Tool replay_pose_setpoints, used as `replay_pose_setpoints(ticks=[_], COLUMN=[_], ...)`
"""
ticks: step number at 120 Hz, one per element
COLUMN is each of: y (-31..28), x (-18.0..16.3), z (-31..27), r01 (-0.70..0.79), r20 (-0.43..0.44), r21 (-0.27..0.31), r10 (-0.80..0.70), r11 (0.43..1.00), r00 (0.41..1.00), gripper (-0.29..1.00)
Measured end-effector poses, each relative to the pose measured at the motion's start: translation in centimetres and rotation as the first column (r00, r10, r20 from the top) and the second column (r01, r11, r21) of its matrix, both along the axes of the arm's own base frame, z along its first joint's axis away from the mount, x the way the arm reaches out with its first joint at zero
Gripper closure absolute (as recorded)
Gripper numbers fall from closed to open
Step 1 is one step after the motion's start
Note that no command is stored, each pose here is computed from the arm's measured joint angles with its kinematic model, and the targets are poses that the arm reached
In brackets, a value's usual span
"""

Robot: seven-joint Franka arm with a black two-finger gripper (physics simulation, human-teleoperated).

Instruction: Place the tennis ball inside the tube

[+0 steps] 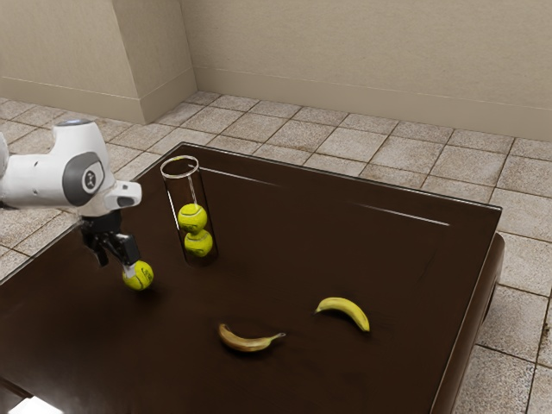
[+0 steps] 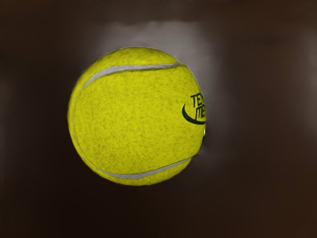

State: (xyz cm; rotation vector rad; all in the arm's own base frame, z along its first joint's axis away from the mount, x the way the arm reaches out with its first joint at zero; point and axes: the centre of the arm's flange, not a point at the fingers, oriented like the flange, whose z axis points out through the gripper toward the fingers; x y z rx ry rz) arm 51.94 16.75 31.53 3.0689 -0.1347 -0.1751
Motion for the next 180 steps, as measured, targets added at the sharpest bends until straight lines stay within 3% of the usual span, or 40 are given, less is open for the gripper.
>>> replay_pose_setpoints(ticks=[25,58,105,116,138,161,180], y=[0.2,0.4,0.5,0.0,0.0,-1.3,-5.6], x=[3.2,3.4,3.9,4.1,3.6,8.6,12.3], z=[-3.6,-7.3,-6.2,-3.5,7.9,22.3,23.2], r01=[-0.026,-0.047,-0.026,-0.011,0.045,0.109,0.176], r20=[0.003,-0.015,0.023,0.063,0.168,0.284,0.249], r21=[-0.019,-0.046,-0.048,-0.048,-0.027,0.077,0.094], r10=[0.026,0.047,0.027,0.014,-0.040,-0.127,-0.194], r11=[0.999,0.998,0.999,0.999,0.999,0.991,0.980], r00=[1.000,0.999,0.999,0.998,0.985,0.950,0.949], gripper=[0.02,0.03,0.32,0.41,0.52,0.56,0.55])
